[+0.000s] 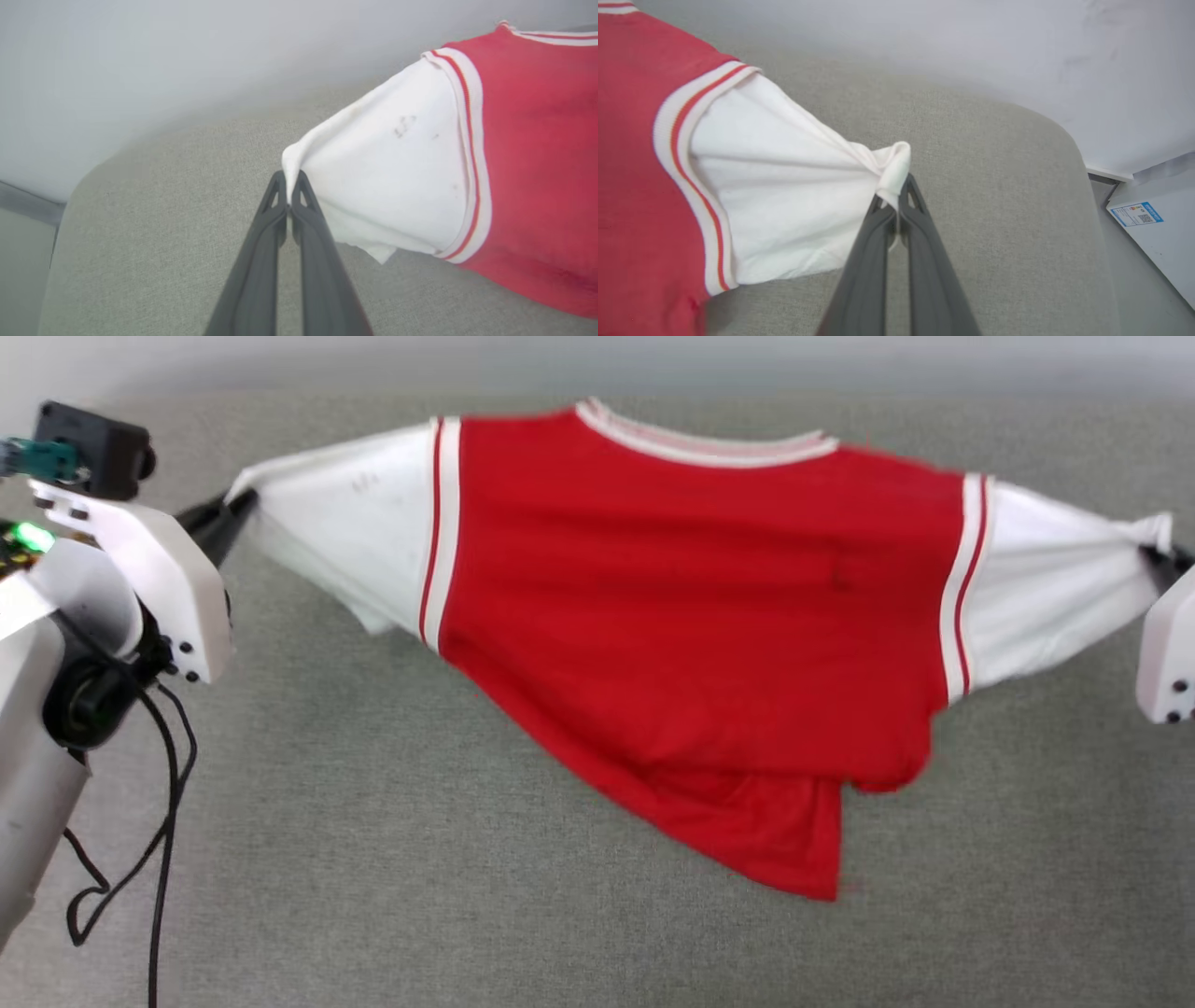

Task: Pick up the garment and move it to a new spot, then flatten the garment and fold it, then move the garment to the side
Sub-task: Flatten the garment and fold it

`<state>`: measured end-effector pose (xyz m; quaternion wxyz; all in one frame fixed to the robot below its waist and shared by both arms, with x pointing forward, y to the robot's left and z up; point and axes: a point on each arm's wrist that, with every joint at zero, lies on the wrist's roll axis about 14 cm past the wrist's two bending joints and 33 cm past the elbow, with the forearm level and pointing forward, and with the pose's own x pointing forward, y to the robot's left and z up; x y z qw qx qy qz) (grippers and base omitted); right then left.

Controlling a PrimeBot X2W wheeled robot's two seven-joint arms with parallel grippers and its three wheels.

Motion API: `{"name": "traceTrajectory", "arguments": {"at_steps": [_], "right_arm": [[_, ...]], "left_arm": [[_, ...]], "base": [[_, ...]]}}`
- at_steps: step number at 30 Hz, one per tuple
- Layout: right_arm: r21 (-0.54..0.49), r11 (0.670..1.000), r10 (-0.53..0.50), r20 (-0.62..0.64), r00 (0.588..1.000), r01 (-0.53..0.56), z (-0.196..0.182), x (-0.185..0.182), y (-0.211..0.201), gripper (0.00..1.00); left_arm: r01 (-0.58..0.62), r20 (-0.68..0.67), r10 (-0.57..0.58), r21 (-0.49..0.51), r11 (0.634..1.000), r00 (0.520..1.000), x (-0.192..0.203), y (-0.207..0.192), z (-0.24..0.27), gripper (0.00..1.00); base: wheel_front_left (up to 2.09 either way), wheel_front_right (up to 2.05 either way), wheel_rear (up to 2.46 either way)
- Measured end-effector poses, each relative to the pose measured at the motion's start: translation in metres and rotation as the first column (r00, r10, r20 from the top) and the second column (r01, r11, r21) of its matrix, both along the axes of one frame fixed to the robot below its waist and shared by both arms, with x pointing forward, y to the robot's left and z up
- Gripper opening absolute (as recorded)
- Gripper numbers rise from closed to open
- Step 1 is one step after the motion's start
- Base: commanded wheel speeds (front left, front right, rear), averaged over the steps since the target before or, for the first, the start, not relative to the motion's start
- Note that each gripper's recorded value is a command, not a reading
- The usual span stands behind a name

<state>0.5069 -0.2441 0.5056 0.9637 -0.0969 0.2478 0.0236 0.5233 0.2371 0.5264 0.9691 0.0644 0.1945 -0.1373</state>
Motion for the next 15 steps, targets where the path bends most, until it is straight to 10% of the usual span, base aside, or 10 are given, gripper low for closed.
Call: {"name": "traceTrajectory", "arguments": {"at_steps": [15], "right_arm": [[-0.014, 0.997, 0.069, 0.398, 0.915, -0.069, 0.171, 0.011, 0.014, 0.0]], "left_arm": [[-0.046, 0.565, 0.023, 0.026, 0.999, 0.825, -0.042, 0.011, 0.183, 0.0]], "base": [[0.0, 0.0, 0.0]]}}
